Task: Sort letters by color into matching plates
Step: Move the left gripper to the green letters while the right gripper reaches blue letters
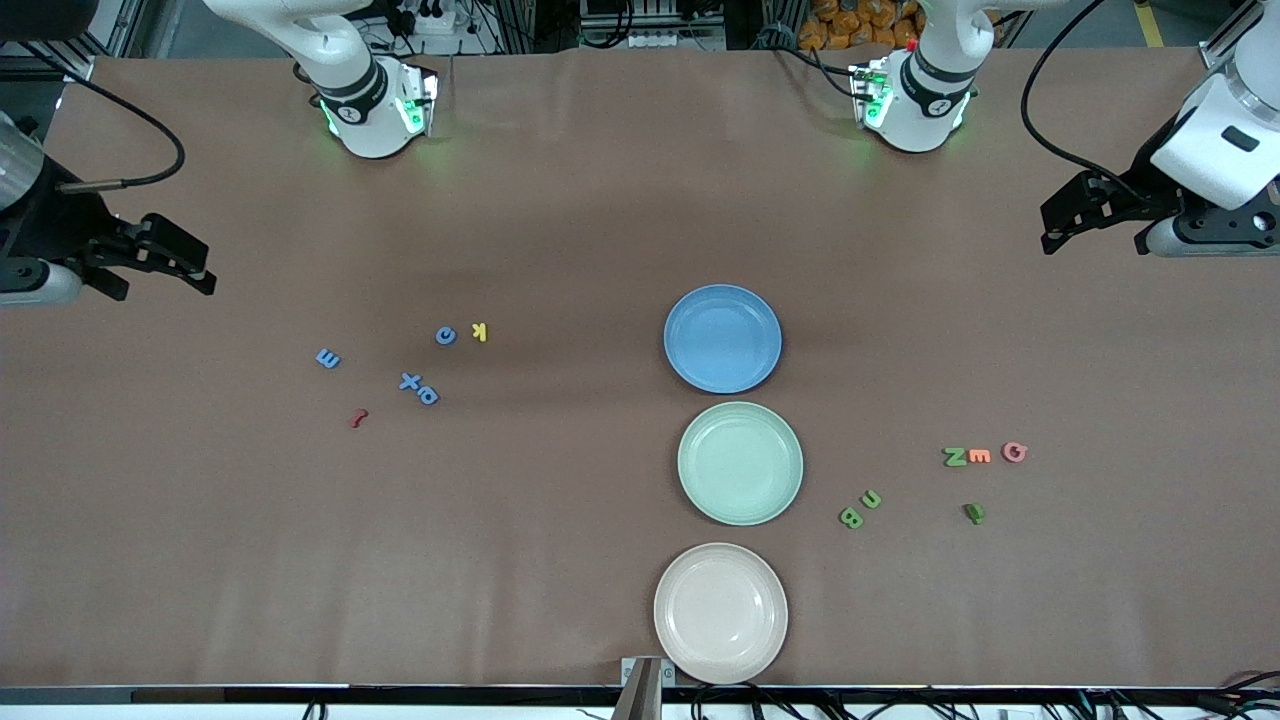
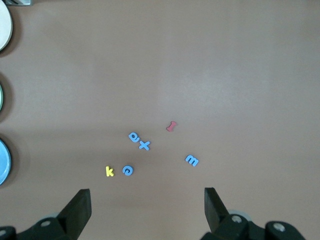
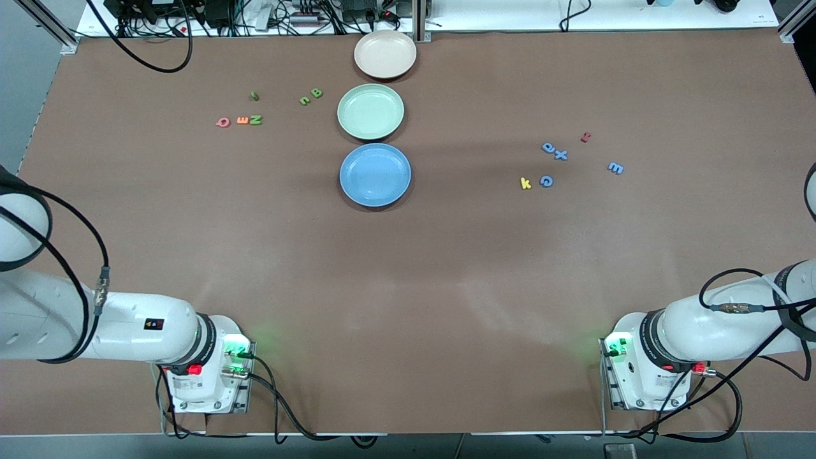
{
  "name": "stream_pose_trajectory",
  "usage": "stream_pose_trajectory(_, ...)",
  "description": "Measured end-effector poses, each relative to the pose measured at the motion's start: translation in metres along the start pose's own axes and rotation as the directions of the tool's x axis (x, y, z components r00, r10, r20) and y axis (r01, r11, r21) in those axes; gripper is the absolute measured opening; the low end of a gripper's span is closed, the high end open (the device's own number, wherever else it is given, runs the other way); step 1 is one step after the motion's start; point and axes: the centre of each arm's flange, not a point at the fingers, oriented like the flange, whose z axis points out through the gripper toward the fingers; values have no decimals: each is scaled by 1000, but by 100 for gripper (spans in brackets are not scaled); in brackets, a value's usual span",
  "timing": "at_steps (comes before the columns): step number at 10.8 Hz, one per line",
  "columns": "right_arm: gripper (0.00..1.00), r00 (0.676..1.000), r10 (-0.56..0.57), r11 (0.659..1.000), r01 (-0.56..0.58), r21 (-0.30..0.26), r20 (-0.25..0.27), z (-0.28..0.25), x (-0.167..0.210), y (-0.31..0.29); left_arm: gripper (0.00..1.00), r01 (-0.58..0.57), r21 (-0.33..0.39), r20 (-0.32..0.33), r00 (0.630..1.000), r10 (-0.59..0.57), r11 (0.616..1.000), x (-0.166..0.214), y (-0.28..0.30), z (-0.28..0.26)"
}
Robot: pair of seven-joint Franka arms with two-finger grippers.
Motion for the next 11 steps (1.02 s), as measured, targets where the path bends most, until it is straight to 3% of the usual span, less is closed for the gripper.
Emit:
stream_pose_trajectory(6, 100, 996, -95, 996, 95, 3, 0, 0, -1, -16, 100, -10, 2, 33, 999, 10, 1000, 5, -4, 13)
stream_pose_trajectory(9, 100, 995, -96, 995, 96, 3, 37, 2, -5, -15, 100, -10, 41, 83, 997, 7, 999, 56, -8, 85)
stream_pose_trajectory(11, 100, 993, -95, 995, 96, -13, 70, 5, -8, -12, 100, 30, 56, 62, 997, -34, 998, 111, -20, 172)
